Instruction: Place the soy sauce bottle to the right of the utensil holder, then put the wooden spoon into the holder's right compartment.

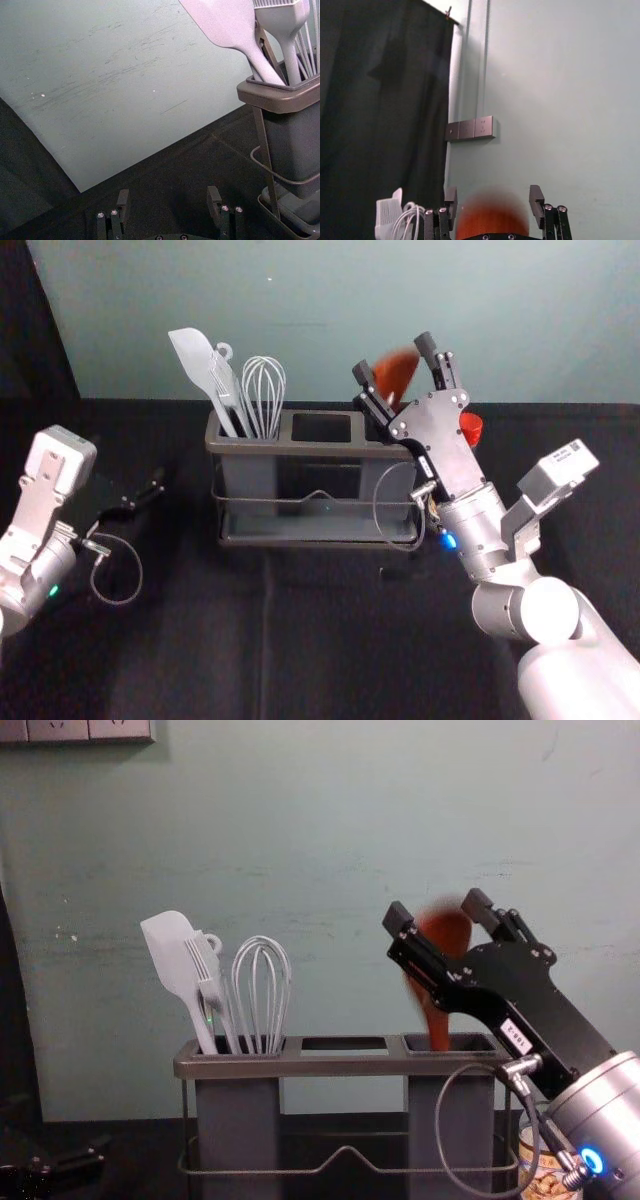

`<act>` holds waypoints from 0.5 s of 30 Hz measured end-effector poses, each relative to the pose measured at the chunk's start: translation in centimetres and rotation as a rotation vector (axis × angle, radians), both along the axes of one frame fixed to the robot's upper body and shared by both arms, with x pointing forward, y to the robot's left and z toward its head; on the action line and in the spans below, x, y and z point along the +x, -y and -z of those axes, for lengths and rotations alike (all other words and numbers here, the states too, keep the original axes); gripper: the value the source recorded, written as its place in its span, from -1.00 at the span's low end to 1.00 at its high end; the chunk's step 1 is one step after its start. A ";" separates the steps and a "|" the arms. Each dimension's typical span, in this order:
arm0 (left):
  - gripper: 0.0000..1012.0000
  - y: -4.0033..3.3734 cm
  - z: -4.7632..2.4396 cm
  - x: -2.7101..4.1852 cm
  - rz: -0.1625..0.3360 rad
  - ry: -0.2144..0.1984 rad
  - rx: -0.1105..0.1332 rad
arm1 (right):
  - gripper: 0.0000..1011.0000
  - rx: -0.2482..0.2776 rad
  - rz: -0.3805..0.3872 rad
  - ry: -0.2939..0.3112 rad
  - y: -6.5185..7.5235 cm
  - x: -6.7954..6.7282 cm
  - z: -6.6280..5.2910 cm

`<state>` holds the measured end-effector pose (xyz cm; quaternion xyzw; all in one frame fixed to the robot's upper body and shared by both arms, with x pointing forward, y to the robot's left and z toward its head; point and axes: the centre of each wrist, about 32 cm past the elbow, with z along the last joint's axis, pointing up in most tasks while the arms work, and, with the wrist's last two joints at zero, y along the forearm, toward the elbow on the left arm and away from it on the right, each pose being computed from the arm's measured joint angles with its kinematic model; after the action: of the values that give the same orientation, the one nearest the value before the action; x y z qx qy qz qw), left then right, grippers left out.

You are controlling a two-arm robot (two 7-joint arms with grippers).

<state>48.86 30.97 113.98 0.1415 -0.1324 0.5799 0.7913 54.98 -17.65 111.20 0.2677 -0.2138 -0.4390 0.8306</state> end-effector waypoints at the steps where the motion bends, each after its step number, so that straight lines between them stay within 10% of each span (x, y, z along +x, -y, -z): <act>1: 0.98 0.00 0.00 0.00 0.000 0.000 0.000 | 0.81 0.010 0.004 0.004 0.0 0.0 0.0; 15: 0.98 0.00 0.00 0.00 0.000 0.000 0.000 | 0.99 0.046 0.028 0.077 0.2 0.0 -1.9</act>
<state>48.86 30.97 113.98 0.1415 -0.1325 0.5799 0.7913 54.93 -17.90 113.07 0.3002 -0.2392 -0.4449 0.8092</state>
